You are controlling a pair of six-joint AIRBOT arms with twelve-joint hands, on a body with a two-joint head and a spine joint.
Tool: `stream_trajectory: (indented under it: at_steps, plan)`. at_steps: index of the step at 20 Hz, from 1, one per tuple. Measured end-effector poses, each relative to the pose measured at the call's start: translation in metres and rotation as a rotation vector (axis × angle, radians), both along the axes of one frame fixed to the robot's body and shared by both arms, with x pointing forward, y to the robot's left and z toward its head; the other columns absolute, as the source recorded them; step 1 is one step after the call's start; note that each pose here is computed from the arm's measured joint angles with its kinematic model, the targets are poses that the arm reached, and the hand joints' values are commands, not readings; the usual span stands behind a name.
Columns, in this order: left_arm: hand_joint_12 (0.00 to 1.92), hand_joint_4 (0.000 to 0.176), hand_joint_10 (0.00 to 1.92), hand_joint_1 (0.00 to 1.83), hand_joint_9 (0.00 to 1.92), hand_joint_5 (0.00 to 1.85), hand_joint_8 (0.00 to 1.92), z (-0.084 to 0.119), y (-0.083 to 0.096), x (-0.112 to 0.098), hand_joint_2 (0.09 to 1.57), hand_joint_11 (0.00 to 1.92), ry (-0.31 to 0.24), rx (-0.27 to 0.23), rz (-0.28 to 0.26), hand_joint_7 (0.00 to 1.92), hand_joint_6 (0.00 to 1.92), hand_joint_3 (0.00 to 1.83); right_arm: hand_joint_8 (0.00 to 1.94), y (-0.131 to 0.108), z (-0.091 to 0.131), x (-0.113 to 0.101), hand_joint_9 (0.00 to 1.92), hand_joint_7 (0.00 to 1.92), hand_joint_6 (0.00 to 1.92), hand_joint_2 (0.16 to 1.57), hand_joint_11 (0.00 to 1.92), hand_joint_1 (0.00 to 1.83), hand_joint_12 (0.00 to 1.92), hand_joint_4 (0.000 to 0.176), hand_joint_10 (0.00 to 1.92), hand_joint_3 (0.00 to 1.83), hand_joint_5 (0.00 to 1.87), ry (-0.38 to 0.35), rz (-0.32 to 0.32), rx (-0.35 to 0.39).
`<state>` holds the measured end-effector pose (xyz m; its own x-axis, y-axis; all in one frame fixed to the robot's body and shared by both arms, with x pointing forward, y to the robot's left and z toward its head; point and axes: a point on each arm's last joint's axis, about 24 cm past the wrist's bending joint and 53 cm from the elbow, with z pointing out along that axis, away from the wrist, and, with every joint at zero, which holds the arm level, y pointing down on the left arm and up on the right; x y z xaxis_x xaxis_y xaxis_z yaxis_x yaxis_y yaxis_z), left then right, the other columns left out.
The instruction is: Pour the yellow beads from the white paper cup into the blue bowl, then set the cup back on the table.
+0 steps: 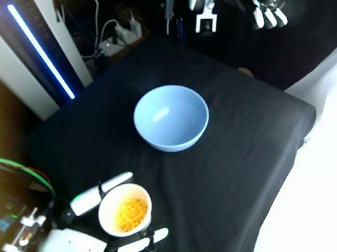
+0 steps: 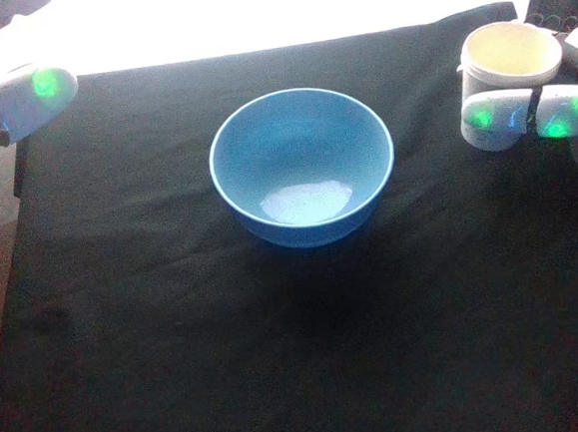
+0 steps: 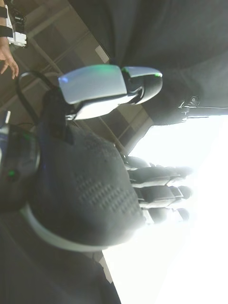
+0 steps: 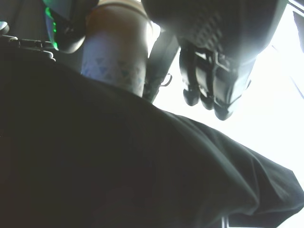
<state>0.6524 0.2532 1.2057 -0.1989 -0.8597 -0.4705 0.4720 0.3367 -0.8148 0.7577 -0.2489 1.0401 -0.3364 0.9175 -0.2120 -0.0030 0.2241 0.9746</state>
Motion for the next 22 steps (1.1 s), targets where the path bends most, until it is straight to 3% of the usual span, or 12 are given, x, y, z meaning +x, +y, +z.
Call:
stream_trajectory:
  at_steps: [3,4,5,6,7,15,22]
  plan:
    - [0.23,0.0,0.0,0.52,0.27,0.13,0.0,0.0,0.0,0.0,1.03,0.0,0.0,0.0,-0.001,0.49,0.0,0.0,0.0,0.0,0.0,0.0,0.0,0.25,0.01,1.01,0.0,0.69,0.0,0.166,0.0,0.01,0.94,-0.001,0.003,-0.003]
    - [0.22,0.0,0.0,0.51,0.25,0.12,0.0,0.0,0.0,0.0,1.04,0.0,0.0,0.0,0.0,0.48,0.0,0.0,0.01,0.001,0.001,0.001,0.0,0.27,0.79,1.1,0.0,0.94,0.0,0.172,0.0,0.0,0.96,-0.003,0.006,-0.005]
    - [0.22,0.0,0.0,0.51,0.25,0.12,0.0,0.0,0.0,0.0,1.04,0.0,0.001,0.0,0.0,0.48,0.0,0.0,0.01,0.002,0.002,0.001,0.0,0.27,0.79,1.1,0.0,0.94,0.0,0.172,0.0,0.0,0.96,-0.005,0.009,-0.007]
    - [0.21,0.0,0.0,0.52,0.25,0.12,0.01,0.0,0.0,0.0,1.03,0.0,0.0,0.001,-0.001,0.5,0.0,0.0,0.01,0.003,0.004,0.001,0.03,0.28,1.05,1.14,0.0,0.96,0.0,0.175,0.01,0.01,0.9,-0.009,0.012,-0.001]
    - [0.2,0.0,0.01,0.51,0.27,0.12,0.01,-0.001,-0.001,0.0,1.03,0.0,0.002,0.001,-0.002,0.52,0.0,0.0,0.01,0.006,0.007,0.001,0.05,0.29,1.1,1.15,0.0,0.96,0.0,0.176,0.01,0.01,0.89,-0.018,0.021,0.002]
    - [0.24,0.001,0.0,0.56,0.26,0.12,0.0,-0.009,-0.003,0.002,1.05,0.0,0.02,0.005,-0.006,0.5,0.0,0.0,0.01,0.01,0.013,-0.002,0.1,0.37,1.13,1.16,0.0,0.96,0.0,0.176,0.02,0.0,0.88,-0.027,0.055,-0.028]
    - [0.27,0.001,0.0,0.55,0.3,0.13,0.0,-0.014,-0.007,0.002,1.03,0.0,0.03,0.005,-0.013,0.54,0.0,0.0,0.01,0.012,0.028,-0.003,0.11,0.44,0.98,1.12,0.0,1.01,0.0,0.176,0.01,0.0,0.97,-0.058,0.083,-0.044]
